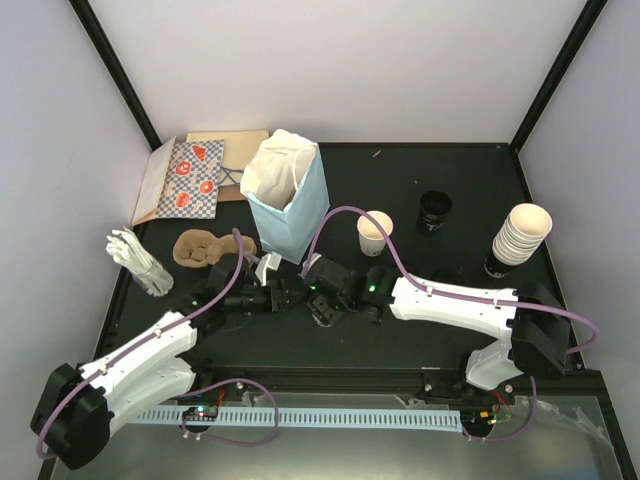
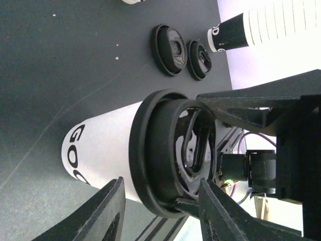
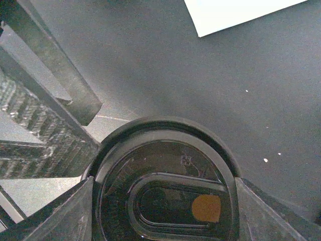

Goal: Pack the takeout coffee

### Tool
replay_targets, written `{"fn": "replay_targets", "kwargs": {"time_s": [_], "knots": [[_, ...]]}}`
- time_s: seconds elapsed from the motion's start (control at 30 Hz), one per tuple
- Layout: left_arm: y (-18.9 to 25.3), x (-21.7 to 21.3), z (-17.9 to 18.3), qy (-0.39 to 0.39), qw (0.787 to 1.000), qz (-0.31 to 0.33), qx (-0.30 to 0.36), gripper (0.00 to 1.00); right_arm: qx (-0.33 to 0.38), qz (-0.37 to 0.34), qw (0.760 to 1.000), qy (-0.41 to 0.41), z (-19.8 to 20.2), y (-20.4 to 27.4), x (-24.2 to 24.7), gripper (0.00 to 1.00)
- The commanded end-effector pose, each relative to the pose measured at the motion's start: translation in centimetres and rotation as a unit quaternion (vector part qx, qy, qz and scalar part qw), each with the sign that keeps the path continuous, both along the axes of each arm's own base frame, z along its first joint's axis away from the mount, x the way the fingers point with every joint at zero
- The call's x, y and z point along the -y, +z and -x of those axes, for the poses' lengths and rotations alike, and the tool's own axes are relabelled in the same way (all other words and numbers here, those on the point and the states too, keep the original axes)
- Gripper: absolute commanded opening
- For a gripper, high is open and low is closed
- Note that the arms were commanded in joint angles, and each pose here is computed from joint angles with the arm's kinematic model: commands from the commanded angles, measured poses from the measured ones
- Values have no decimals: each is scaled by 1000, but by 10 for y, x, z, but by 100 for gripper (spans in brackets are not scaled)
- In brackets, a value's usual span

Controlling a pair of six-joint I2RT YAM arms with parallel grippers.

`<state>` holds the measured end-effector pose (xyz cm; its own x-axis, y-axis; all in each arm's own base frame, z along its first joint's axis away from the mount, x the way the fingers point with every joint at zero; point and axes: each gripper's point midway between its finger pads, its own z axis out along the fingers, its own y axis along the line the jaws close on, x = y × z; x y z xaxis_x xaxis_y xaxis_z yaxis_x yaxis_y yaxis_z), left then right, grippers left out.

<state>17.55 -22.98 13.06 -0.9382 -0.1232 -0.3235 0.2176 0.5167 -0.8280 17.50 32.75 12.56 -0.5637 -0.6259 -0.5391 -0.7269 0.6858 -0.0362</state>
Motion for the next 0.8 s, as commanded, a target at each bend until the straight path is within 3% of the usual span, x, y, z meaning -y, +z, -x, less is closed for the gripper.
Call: {"fn": "replay_targets", "kwargs": {"time_s": [0.0,0.53,0.77], "knots": [[12,6,-7,-2,1000,7,6,43,-64,106,992,13,25,-56,38,69],[-12,13,-19,-9,1000,-22,-13,51,-51,94,994,10,21,-48,34,69],[-27,5,-19,-3,997,-67,-25,50,-20,71,997,-22,6,-26,25,77]]}}
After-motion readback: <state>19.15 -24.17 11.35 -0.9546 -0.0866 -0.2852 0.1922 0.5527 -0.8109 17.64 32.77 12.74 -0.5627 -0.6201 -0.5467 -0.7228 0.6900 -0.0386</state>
